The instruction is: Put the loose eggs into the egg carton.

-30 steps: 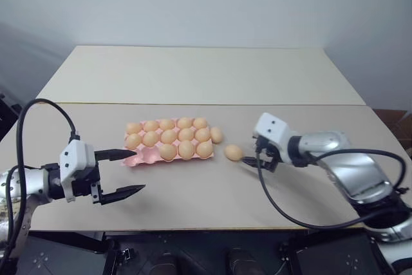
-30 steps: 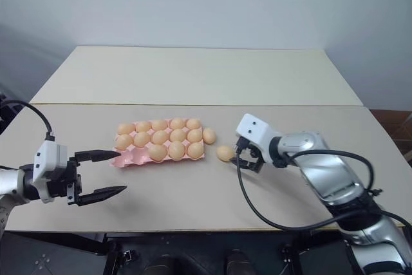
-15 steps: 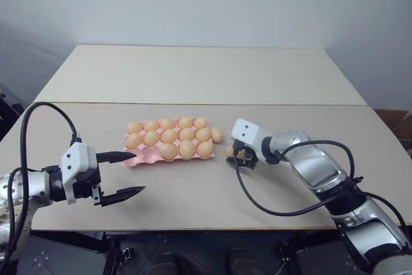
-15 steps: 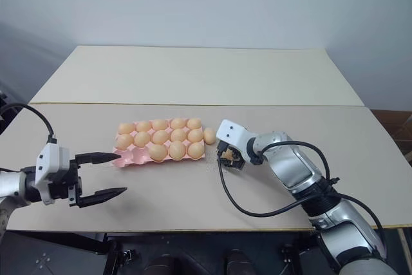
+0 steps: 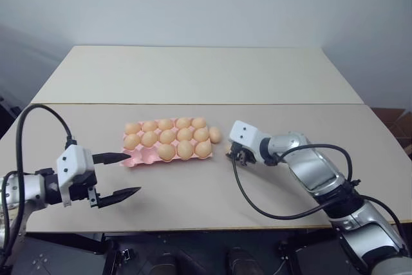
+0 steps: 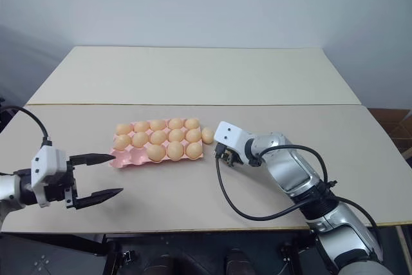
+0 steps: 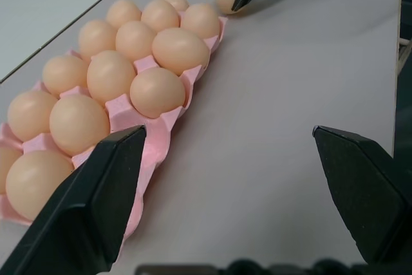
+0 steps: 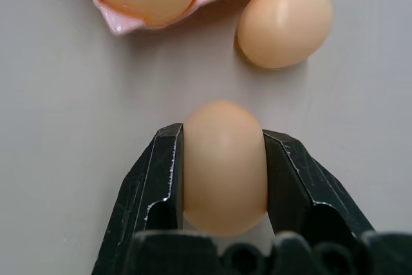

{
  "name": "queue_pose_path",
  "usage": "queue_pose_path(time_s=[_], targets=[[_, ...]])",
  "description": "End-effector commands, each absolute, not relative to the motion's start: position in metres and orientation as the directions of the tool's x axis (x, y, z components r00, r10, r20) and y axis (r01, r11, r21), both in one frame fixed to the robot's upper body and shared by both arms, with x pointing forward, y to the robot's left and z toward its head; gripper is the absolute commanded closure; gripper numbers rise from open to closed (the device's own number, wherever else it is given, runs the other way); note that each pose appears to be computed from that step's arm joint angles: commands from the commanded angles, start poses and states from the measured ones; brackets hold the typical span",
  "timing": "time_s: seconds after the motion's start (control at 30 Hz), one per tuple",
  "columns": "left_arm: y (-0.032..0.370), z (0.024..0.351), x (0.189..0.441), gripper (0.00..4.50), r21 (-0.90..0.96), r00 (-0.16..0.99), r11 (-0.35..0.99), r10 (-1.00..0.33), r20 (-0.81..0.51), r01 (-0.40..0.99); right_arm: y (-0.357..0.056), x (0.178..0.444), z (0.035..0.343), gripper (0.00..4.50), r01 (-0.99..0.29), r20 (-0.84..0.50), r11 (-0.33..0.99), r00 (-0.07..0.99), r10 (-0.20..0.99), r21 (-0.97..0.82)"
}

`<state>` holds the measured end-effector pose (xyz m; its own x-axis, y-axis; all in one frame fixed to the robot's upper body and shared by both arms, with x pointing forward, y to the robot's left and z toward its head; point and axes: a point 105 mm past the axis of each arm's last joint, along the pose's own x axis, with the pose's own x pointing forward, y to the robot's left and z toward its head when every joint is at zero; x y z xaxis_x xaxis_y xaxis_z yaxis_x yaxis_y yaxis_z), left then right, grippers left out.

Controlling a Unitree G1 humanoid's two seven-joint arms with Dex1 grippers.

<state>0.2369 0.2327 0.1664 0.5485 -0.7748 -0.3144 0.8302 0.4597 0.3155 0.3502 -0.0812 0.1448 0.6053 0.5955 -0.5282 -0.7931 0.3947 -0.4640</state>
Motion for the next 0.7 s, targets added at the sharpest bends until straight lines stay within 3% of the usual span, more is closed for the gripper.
queue_pose_path(time_s=[0.03, 0.2, 0.53, 0.7], targets=[[0.255, 0.175, 0.233, 0.0, 0.362, 0.608, 0.497, -0.72, -0.336, 0.789, -0.05, 0.348, 0.207, 2.91, -0.732, -0.305, 0.431, 0.637, 0.708, -0.528], [0.267, 0.18, 0.23, 0.0, 0.368, 0.635, 0.522, -0.691, -0.346, 0.769, 0.0, 0.342, 0.231, 2.91, -0.762, -0.17, 0.445, 0.574, 0.801, -0.471], [0.271, 0.173, 0.218, 0.0, 0.334, 0.648, 0.555, -0.668, -0.366, 0.762, 0.092, 0.309, 0.222, 2.91, -0.853, -0.092, 0.295, 0.366, 0.926, -0.43], [0.263, 0.172, 0.214, 0.0, 0.328, 0.644, 0.555, -0.678, -0.355, 0.765, 0.119, 0.304, 0.216, 2.91, -0.87, -0.055, 0.27, 0.32, 0.946, -0.413]])
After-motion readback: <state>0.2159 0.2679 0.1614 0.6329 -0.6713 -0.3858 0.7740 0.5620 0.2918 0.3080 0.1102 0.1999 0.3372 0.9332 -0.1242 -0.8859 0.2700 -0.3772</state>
